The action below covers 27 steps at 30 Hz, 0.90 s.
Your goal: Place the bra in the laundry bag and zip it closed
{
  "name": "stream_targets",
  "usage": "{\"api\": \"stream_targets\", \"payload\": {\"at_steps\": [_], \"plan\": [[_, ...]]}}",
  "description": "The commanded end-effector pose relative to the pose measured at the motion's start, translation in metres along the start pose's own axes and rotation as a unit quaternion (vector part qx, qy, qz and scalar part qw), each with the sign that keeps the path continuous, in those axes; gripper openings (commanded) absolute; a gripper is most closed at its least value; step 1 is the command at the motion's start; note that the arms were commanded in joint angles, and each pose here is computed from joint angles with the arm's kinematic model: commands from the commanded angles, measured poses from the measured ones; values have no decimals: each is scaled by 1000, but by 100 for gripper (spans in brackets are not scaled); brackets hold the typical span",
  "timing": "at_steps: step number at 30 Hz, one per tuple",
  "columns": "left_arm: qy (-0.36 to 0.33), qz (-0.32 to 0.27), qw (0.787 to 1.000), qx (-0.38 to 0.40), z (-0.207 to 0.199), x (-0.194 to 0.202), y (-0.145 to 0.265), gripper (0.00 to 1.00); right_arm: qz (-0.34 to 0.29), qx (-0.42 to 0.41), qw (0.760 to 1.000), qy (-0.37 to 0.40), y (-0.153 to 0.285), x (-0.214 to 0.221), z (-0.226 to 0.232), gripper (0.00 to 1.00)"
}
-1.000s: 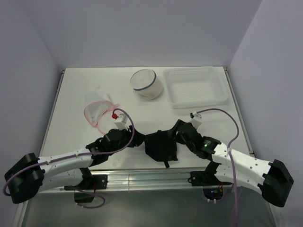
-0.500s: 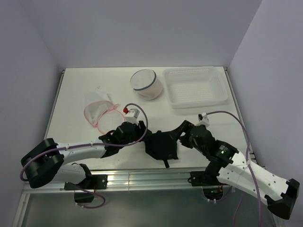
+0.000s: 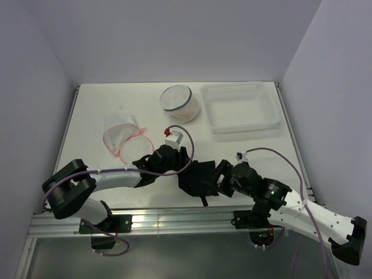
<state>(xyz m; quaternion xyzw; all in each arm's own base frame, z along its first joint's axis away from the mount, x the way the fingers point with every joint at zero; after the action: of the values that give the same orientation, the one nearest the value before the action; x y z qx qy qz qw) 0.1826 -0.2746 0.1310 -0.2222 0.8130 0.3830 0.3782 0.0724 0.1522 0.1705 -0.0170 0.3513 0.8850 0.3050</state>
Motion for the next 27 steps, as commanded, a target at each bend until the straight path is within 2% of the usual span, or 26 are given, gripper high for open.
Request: {"api": "stream_targets", "payload": {"at_steps": [1, 20, 27], "plan": [[-15, -17, 999, 39, -13, -10, -6, 53, 35, 11, 999, -35, 3, 10, -11, 80], [-10, 6, 999, 50, -8, 11, -17, 51, 83, 21, 989, -120, -15, 32, -31, 82], [-4, 8, 999, 52, -7, 16, -16, 50, 55, 14, 986, -155, -29, 35, -32, 82]]}}
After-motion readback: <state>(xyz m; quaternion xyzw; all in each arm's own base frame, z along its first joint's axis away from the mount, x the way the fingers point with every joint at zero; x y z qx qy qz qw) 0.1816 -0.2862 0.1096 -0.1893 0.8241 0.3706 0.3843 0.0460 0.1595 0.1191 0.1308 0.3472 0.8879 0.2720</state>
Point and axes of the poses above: each gripper's point midway between its finger pads, its own y axis back along the fingers, its own z axis along the line the jaws close on, x = y × z, the point moved 9 cm from there along y, back along the fingers
